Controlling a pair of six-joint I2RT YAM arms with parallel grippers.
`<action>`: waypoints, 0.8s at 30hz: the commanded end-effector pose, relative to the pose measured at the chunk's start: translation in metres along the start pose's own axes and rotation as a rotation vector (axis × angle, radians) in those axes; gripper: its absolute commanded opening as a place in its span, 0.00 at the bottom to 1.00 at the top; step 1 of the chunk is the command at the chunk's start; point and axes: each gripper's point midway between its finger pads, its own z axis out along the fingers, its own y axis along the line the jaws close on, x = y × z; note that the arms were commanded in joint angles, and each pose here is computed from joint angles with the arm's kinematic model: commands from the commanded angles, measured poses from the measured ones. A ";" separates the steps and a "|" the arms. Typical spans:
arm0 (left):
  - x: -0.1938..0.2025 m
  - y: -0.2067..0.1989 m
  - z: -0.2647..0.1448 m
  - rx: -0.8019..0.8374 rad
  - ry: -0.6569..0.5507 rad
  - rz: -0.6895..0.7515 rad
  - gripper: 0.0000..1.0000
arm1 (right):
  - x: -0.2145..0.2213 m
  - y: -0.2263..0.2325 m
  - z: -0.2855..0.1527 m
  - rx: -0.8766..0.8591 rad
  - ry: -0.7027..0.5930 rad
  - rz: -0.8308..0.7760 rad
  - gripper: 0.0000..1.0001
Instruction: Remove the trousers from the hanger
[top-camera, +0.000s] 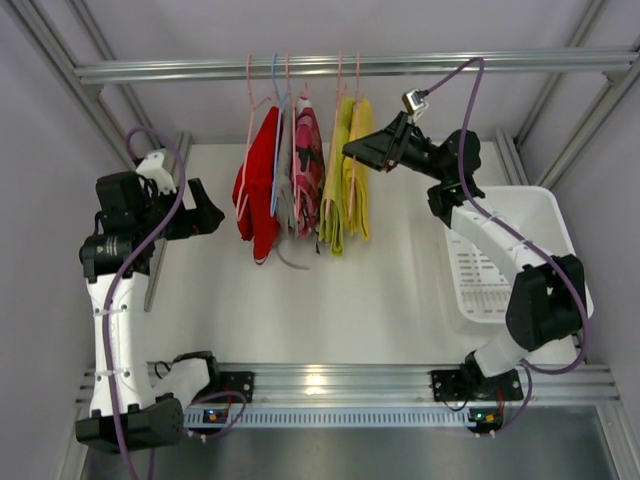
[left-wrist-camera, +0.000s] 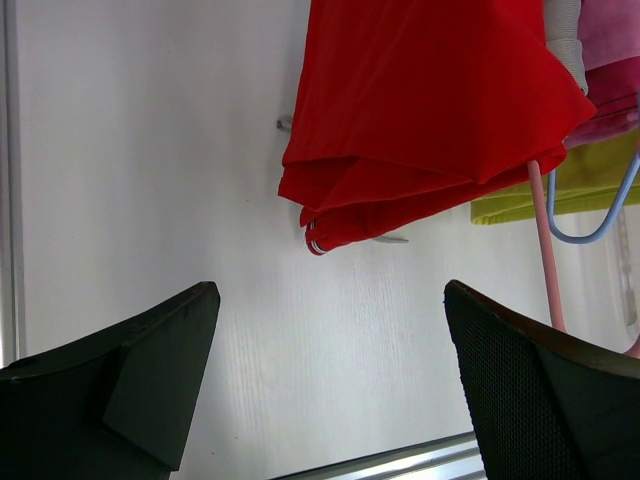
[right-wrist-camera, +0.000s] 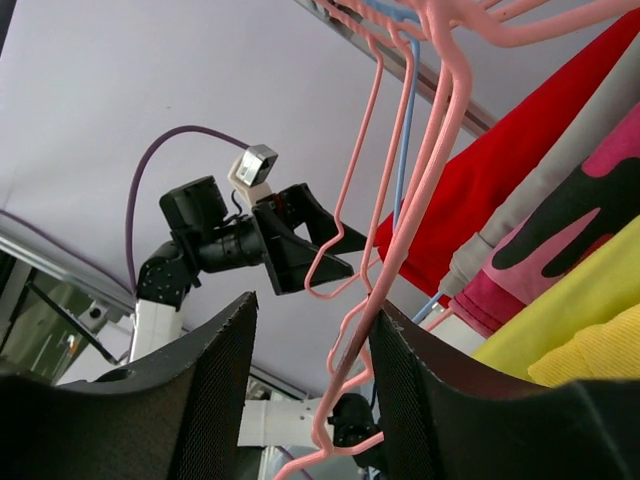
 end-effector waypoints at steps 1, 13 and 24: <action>-0.009 0.001 0.001 0.000 -0.044 0.007 0.99 | -0.004 0.031 0.010 -0.111 -0.015 -0.090 0.47; -0.006 0.007 0.003 -0.023 -0.043 -0.017 0.99 | -0.011 0.046 0.013 -0.172 -0.025 -0.100 0.07; -0.005 0.009 0.003 -0.029 -0.043 -0.015 0.99 | -0.019 0.085 0.002 -0.242 -0.040 -0.175 0.00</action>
